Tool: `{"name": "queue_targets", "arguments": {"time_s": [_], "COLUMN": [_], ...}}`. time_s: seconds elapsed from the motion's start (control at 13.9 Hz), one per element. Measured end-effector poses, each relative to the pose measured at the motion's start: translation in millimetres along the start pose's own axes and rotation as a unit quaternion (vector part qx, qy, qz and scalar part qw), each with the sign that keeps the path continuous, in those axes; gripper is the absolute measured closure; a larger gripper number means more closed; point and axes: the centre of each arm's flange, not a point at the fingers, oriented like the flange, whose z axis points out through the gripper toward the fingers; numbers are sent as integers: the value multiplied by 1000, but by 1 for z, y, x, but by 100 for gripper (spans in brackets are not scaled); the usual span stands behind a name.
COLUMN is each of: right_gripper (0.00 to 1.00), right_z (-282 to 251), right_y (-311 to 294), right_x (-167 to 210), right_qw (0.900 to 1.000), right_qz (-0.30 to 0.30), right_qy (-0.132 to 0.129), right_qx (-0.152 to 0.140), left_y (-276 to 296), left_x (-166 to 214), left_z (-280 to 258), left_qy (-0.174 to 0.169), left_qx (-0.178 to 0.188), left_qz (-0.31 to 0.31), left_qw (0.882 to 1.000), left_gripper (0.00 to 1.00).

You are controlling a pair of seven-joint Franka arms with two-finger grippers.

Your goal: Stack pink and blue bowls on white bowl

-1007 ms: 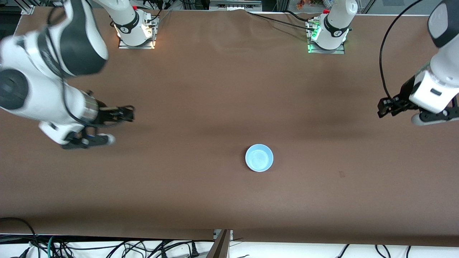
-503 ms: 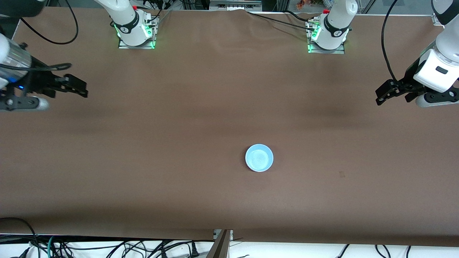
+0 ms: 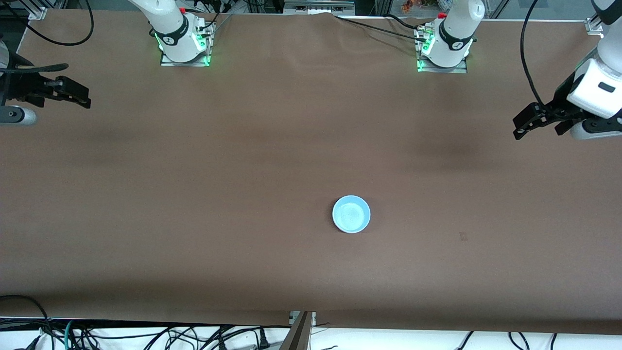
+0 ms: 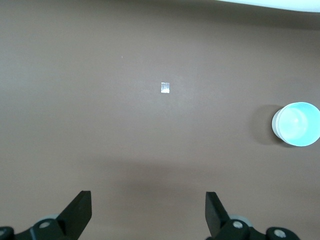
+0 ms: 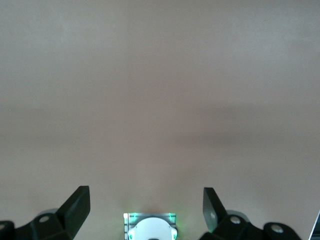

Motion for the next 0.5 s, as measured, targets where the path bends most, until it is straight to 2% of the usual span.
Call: {"name": "queue_targets", "arguments": {"time_s": [0.22, 0.5], "right_gripper": [0, 0], "right_z": [5, 6], "right_y": [1, 5], "right_x": [0, 1], "right_qw": [1000, 1000], "right_qz": [0, 2], "right_qy": [-6, -7], "right_qx": [-1, -3], "left_y": [-17, -73], "left_x": [-7, -5], "left_z": [-26, -42], "left_qy": [10, 9], "left_qx": [0, -21], "left_qz": [16, 49], "left_qw": [1000, 999], "left_gripper": [0, 0]}}
